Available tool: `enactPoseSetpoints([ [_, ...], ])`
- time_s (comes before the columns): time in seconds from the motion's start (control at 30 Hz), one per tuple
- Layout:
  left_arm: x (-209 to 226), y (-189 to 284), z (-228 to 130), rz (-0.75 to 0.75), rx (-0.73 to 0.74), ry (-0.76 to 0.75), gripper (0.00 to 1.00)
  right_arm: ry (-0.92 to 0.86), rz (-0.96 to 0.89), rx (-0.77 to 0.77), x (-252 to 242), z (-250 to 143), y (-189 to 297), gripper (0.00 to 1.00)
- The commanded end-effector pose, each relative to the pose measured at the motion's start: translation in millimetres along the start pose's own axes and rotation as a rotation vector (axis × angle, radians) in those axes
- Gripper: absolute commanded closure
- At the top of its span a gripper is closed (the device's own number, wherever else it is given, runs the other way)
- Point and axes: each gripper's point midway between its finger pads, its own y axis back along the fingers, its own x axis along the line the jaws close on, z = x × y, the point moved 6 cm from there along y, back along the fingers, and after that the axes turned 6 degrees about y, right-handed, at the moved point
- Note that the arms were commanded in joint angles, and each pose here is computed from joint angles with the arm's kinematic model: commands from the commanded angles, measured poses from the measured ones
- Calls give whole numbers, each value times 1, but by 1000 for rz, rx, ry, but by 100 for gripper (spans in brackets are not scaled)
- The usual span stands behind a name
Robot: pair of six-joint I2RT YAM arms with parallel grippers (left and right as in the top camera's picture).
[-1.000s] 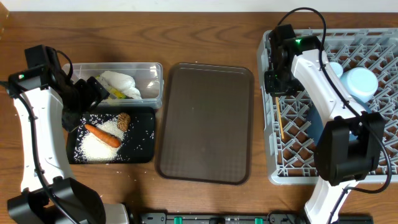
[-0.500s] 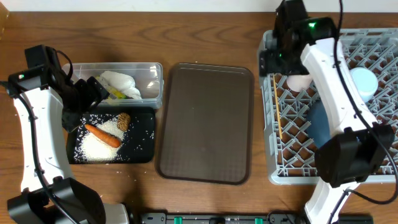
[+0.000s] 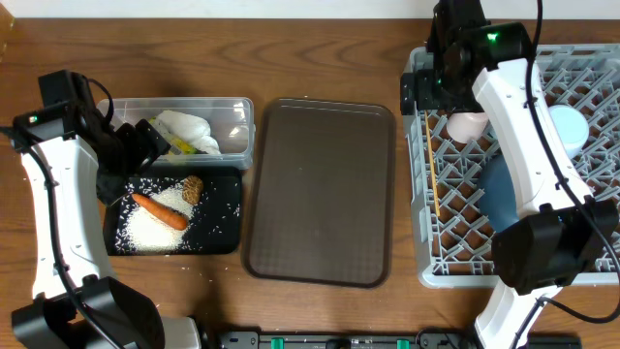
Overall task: Sort waste into correct bins and load items into the dishwasher rack
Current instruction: 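Open the right gripper and lift it away from the rack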
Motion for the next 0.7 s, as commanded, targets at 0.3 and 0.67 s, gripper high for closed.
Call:
enactPoseSetpoints([
  [0.3,2,5,-1,0,-14,1,2,-19,0,-21,-8,2,8,1],
  [0.67,2,5,-1,0,-14,1,2,-43,12,-167,-8,4,52,1],
])
